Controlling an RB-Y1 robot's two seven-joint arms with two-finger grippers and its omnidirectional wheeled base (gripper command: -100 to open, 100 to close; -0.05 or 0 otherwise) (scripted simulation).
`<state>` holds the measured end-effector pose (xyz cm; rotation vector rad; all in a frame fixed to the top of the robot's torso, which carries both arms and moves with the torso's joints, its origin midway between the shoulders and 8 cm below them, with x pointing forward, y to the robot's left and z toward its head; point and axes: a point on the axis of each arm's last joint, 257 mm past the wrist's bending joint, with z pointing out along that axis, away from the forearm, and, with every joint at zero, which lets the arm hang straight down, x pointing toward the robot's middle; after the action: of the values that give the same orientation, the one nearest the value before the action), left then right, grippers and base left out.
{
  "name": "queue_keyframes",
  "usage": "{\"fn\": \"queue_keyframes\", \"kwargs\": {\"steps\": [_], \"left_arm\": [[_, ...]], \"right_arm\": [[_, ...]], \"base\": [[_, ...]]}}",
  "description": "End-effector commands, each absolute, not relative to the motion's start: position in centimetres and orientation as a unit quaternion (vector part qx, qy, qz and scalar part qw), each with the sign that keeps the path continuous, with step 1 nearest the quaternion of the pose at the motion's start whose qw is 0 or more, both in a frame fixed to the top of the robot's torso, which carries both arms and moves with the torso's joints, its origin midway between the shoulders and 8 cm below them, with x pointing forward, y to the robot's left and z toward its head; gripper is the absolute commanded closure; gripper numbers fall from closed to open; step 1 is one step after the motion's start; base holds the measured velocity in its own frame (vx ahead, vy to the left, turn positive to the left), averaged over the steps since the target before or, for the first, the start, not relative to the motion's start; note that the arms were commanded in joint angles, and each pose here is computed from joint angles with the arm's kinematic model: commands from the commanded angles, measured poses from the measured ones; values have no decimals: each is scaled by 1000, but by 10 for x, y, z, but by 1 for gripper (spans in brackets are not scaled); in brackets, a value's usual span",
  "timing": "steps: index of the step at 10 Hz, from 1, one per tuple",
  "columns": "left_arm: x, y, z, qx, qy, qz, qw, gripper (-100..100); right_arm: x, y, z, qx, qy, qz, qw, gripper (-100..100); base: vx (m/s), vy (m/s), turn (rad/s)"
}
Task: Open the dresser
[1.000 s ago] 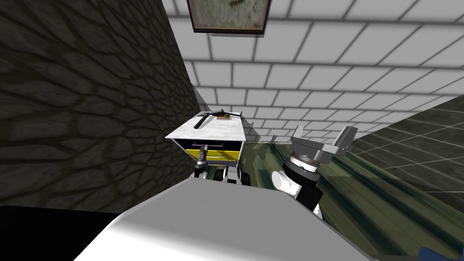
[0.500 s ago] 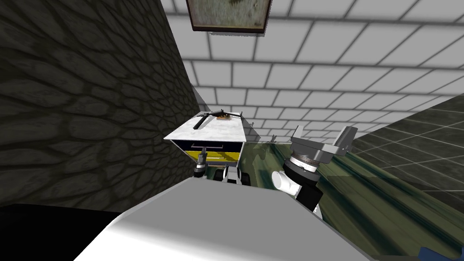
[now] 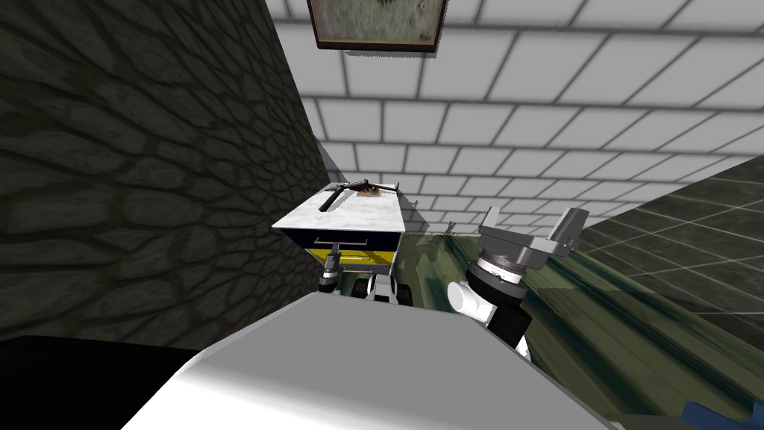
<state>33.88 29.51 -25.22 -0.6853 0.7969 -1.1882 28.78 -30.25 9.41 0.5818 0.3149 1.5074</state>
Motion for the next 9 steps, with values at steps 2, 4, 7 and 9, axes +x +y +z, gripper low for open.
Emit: {"fn": "queue_keyframes", "kwargs": {"steps": [2, 4, 7, 9], "left_arm": [[364, 304, -243, -310, 365, -536, 695, 100], [365, 305, -246, -315, 370, -534, 692, 100], [364, 307, -239, -309, 367, -540, 691, 100], [363, 307, -245, -316, 373, -537, 688, 100]], "right_arm": [[288, -302, 94, 259, 140, 671, 680, 0], [288, -302, 94, 259, 140, 672, 680, 0], [288, -302, 94, 259, 140, 671, 680, 0], [288, -302, 94, 259, 140, 671, 680, 0]], "base": [[-184, -70, 41], [-179, -53, 41], [-180, -27, 34], [-149, -11, 9]]}}
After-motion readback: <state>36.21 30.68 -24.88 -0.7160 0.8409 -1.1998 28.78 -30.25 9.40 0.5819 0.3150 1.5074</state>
